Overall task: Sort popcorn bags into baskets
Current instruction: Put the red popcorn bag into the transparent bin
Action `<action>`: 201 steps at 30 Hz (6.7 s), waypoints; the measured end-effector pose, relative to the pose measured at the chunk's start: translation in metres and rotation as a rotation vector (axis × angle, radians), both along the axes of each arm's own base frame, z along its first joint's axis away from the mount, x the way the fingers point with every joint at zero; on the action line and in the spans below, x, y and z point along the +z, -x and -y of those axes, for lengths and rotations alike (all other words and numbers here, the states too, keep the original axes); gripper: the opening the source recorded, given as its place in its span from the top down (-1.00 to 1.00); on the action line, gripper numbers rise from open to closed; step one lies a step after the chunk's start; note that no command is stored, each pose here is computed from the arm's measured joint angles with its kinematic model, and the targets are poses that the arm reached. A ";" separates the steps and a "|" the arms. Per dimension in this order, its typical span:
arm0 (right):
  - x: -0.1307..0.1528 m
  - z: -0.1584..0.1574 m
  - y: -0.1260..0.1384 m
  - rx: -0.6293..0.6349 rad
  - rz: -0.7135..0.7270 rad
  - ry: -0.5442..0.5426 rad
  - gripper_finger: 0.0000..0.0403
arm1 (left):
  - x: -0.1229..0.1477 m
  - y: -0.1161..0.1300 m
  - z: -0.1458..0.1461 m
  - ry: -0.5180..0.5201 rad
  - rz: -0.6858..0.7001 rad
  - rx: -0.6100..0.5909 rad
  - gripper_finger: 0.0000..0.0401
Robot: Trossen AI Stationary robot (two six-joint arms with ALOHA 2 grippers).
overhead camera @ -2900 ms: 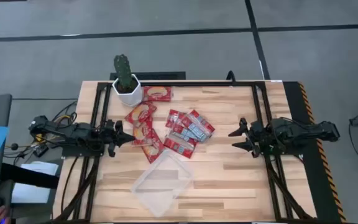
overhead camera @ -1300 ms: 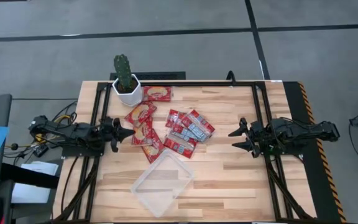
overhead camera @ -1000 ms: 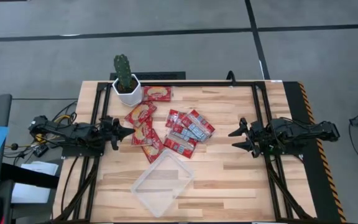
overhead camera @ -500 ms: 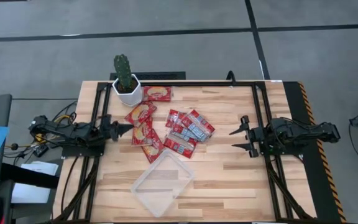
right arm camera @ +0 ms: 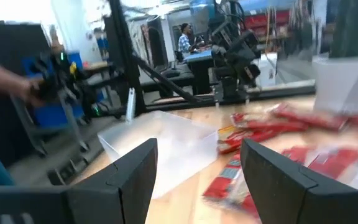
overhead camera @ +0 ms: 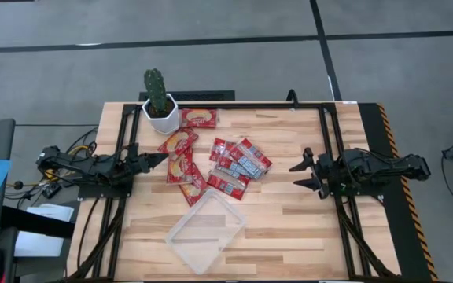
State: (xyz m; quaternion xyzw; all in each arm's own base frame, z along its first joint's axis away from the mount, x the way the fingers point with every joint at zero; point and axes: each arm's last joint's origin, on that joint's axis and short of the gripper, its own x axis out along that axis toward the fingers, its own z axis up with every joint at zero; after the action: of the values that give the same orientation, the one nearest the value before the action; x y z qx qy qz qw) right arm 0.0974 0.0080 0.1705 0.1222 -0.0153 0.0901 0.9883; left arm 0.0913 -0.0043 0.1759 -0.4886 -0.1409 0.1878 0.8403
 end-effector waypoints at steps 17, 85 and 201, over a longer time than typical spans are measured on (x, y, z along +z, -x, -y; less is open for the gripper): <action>0.013 0.011 0.002 -0.308 0.136 -0.572 -0.27 | 0.021 0.003 -0.002 0.080 0.233 0.064 0.91; 0.107 0.063 -0.082 -0.820 -0.380 -0.384 -0.27 | -0.056 -0.019 -0.051 0.661 -0.344 0.470 -0.44; 0.106 0.063 -0.083 -0.821 -0.396 -0.357 -0.27 | 0.040 -0.160 0.102 0.296 -0.747 -1.110 0.99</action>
State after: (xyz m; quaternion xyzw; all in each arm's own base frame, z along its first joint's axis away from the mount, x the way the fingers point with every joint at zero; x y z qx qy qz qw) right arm 0.1806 -0.0553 0.2760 0.2883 0.1107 -0.3361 0.8898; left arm 0.2513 -0.1061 0.2156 -0.5006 0.4566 -0.0975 0.7290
